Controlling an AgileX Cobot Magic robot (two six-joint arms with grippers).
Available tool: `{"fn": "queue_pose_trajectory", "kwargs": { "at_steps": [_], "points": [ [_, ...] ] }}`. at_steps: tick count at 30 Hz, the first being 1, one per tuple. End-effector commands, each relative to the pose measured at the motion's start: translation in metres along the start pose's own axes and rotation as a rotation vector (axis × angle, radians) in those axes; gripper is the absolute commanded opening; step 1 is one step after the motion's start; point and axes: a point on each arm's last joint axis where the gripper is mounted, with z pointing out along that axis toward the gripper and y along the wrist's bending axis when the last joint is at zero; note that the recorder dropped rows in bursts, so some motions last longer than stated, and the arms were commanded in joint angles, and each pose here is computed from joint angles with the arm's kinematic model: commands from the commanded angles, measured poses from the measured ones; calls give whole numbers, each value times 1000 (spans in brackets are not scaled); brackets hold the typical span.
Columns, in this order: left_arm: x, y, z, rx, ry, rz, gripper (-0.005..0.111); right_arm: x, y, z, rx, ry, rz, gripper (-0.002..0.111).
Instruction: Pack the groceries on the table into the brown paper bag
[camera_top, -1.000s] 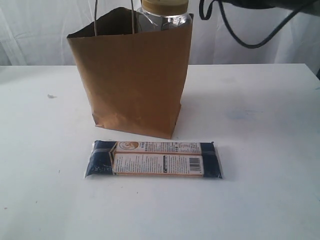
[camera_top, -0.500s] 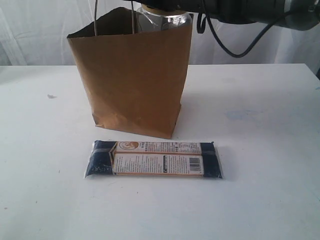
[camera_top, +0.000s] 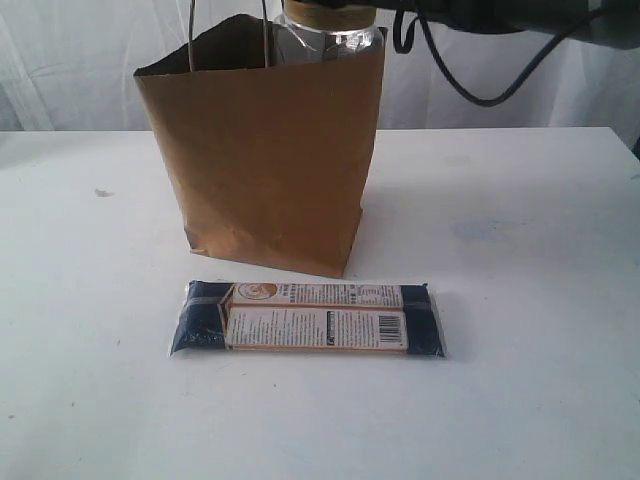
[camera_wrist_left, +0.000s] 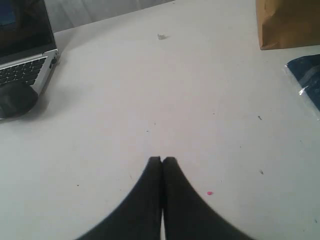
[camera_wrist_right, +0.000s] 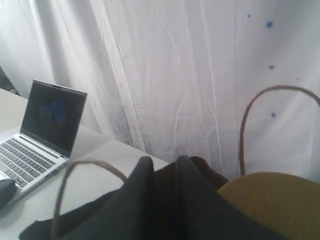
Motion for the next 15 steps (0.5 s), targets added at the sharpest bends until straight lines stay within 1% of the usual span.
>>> {"fn": "queue_pose_trajectory", "kwargs": {
  "at_steps": [1,4,7,10,12,15],
  "points": [
    [1,-1,0,7,-5,0,0,-32,16,-24,-63,-73,-44,0],
    [1,-1,0,7,-5,0,0,-43,25,-37,-110,-70,-89,0],
    [1,-1,0,7,-5,0,0,-46,30,-49,-132,3,-140,0],
    [1,-1,0,7,-5,0,0,-42,28,-60,-80,140,-188,0],
    [1,-1,0,7,-5,0,0,-39,25,-70,-35,246,-191,0],
    [1,-1,0,7,-5,0,0,-38,27,-91,-16,390,-225,0]
  ]
}}
